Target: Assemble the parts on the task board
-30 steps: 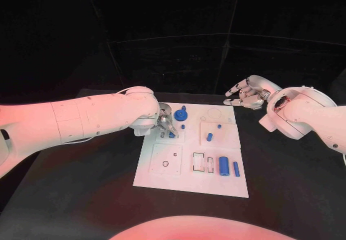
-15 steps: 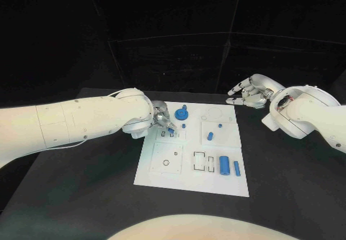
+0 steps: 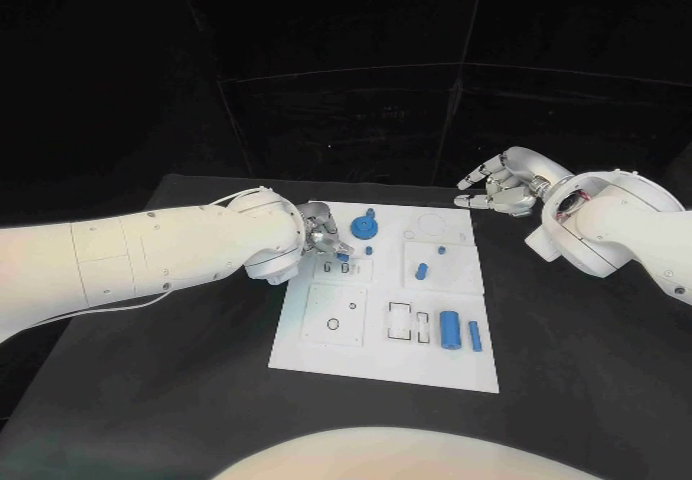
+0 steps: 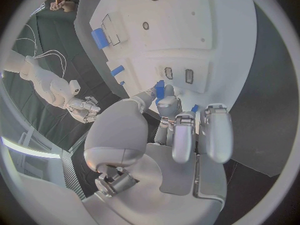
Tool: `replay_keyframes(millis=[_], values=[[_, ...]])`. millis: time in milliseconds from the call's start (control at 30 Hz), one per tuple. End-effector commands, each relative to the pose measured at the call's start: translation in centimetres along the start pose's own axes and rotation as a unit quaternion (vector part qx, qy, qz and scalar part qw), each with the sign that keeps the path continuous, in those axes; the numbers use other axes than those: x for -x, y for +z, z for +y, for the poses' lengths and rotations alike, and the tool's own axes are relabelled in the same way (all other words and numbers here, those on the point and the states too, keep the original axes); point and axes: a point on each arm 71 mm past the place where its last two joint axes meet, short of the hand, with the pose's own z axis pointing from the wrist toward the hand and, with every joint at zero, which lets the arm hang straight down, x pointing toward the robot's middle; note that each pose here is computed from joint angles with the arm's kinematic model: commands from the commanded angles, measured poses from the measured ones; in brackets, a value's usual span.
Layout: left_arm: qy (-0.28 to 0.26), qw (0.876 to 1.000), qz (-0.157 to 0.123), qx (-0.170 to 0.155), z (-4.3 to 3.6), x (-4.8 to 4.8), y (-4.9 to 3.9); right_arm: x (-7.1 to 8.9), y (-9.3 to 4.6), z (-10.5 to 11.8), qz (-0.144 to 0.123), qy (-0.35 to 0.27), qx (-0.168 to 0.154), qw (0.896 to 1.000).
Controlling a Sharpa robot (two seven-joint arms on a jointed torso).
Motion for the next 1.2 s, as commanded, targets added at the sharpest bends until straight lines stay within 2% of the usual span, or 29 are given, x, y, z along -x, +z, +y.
replay_keyframes(millis=[33,433,667,900,1200], values=[[-0.011,1.000,-0.026,-0.003,-0.03,0.10,0.07,0.1,0.0,0.2,-0.001,-0.002,0.006,1.000],[-0.009,1.000,-0.013,0.009,0.32,-0.86,0.37,0.1,0.1,0.2,-0.001,-0.002,0.008,1.000],[0.003,1.000,0.007,0.017,0.45,-1.25,0.41,0.1,0.1,0.2,-0.002,-0.002,0.009,1.000],[0.014,0.999,0.024,0.020,0.46,-1.54,0.44,0.1,0.1,0.2,-0.002,-0.002,0.010,1.000],[0.020,0.999,0.032,0.023,0.45,-1.66,0.52,0.1,0.2,0.3,-0.002,-0.002,0.011,1.000]])
